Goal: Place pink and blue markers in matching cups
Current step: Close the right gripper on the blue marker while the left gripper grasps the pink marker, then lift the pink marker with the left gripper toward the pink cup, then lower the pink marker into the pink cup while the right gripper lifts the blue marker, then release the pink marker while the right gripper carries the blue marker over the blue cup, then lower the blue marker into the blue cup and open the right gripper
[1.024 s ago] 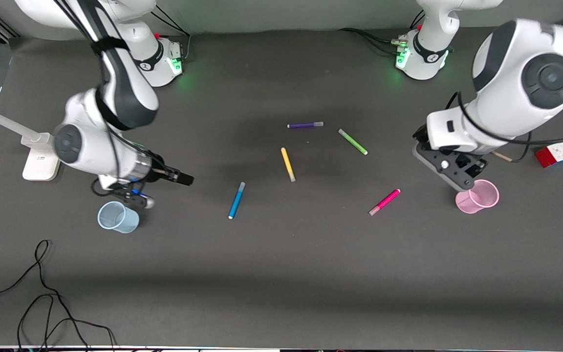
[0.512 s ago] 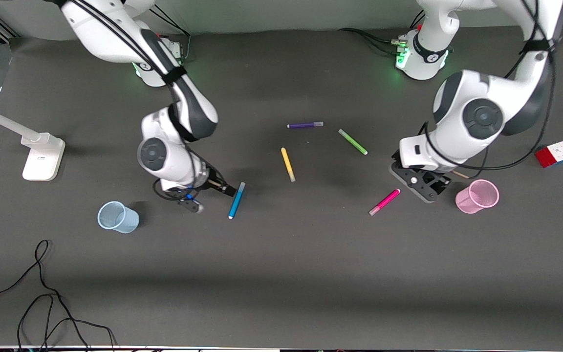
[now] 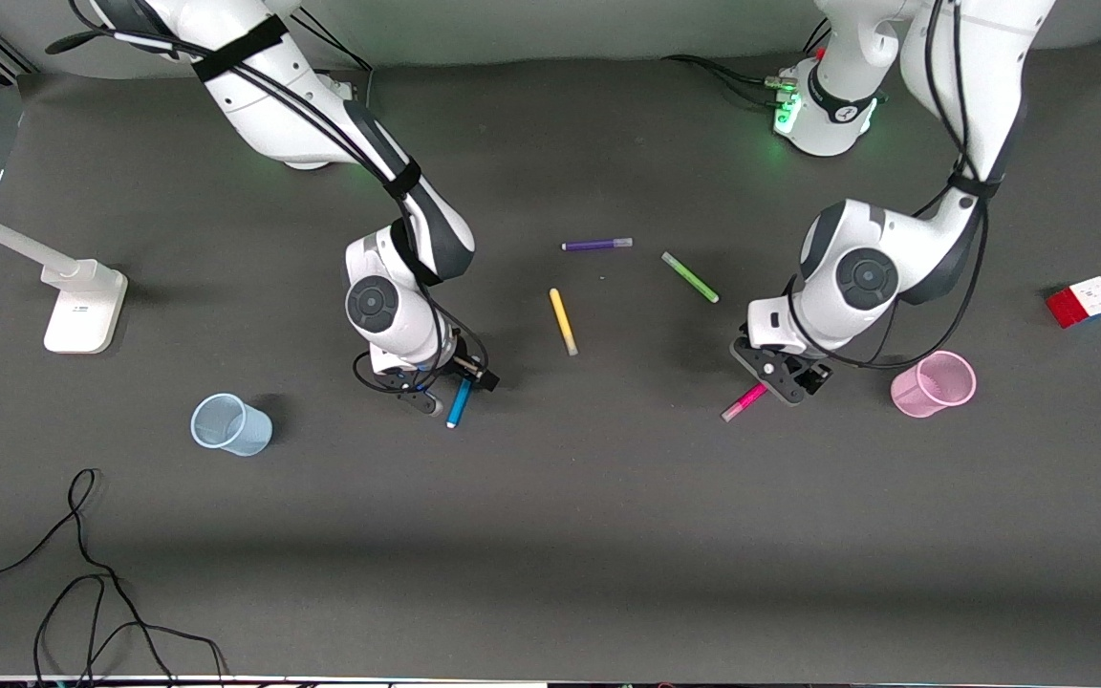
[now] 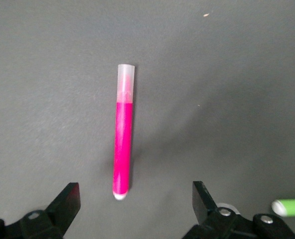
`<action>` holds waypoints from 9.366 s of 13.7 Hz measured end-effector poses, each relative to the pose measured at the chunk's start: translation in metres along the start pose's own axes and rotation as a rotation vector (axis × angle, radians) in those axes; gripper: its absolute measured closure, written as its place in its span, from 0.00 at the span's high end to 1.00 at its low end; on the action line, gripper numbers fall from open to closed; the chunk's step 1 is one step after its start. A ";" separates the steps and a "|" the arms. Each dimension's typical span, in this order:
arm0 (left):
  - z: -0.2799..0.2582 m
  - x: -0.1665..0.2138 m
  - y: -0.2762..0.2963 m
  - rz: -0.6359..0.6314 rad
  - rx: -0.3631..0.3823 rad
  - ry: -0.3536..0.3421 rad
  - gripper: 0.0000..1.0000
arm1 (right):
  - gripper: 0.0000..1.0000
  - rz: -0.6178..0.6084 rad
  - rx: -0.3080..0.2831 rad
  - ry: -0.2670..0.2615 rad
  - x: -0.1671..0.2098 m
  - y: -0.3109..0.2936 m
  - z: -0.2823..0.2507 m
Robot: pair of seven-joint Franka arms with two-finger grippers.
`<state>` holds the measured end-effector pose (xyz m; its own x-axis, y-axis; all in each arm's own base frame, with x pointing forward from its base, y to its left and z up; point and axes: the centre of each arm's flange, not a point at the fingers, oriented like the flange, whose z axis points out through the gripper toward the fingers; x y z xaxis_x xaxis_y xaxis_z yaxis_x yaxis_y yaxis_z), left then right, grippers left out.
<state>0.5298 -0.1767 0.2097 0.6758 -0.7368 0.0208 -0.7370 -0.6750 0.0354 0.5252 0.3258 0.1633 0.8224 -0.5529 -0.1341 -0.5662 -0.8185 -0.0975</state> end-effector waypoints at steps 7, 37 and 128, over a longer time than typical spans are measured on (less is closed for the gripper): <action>0.034 -0.001 -0.003 0.001 -0.001 0.021 0.89 | 0.99 -0.006 0.005 0.008 -0.003 -0.001 0.007; -0.328 -0.130 -0.174 -0.758 -0.035 -0.263 0.18 | 0.10 0.006 -0.038 -0.026 0.054 -0.025 -0.128; -0.371 -0.083 -0.110 -0.741 -0.007 -0.134 1.00 | 0.99 -0.098 0.634 -0.677 0.330 0.360 -0.186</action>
<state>0.5592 -0.0263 0.5750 0.9872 -0.0885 -0.1326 -0.0895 -0.9960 -0.0009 0.6032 -0.1808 0.2672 0.7733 -0.1136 -0.6238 -0.5847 -0.5083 -0.6323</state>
